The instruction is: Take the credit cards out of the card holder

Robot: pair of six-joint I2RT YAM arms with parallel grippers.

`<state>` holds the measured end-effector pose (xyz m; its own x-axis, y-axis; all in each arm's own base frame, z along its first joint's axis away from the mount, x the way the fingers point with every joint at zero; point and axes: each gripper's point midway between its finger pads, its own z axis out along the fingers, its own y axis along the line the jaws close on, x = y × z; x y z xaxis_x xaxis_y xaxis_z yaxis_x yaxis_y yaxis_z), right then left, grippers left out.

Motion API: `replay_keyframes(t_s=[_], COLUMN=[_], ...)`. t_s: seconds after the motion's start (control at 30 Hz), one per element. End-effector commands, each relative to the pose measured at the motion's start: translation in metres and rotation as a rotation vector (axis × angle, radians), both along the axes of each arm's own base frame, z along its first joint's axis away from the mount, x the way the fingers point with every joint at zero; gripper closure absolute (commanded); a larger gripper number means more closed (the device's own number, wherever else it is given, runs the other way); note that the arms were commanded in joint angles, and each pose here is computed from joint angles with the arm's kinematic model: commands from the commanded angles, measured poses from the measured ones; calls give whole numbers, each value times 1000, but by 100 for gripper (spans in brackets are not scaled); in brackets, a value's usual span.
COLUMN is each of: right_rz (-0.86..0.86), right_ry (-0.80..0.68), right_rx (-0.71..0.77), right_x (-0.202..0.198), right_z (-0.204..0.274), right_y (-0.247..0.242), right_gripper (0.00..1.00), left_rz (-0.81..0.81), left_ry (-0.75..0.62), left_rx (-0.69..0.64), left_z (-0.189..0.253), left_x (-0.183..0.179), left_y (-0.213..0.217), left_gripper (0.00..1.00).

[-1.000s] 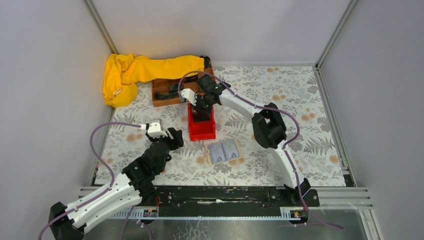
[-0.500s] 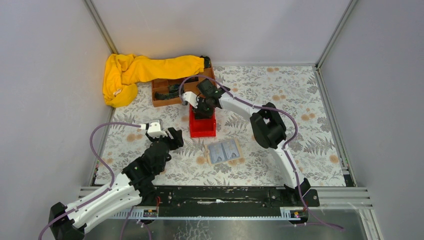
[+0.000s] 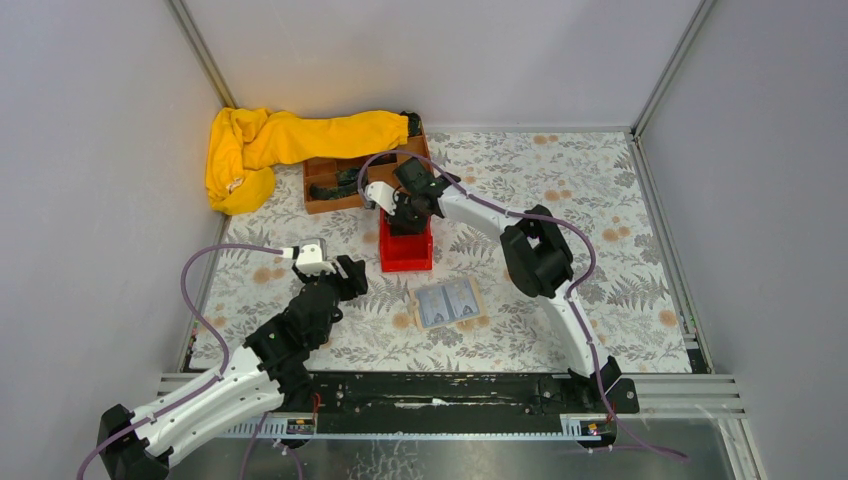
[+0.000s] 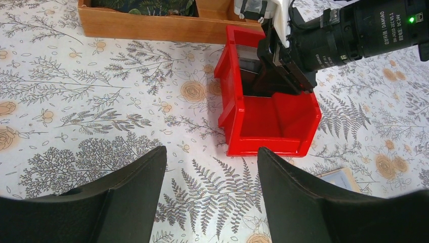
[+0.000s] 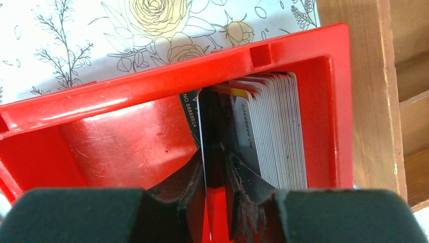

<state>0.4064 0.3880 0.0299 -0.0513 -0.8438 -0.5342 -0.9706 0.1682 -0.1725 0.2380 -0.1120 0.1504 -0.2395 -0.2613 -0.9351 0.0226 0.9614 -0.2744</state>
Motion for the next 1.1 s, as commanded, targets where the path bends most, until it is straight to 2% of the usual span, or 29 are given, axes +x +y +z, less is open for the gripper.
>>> replay_keyframes(t_s=[0.0,1.07], right_rz=[-19,-82], right_ry=[-124,-232], right_rx=[70,75], right_x=[16,46], right_z=[61,82], right_y=[9,8], right_gripper=[75,76], left_rz=[8,-12], left_ry=[-36,-32], left_rx=[-20,-17], left_z=[8,7], left_x=[4,4], left_y=[-1,-4], left_gripper=[27,27])
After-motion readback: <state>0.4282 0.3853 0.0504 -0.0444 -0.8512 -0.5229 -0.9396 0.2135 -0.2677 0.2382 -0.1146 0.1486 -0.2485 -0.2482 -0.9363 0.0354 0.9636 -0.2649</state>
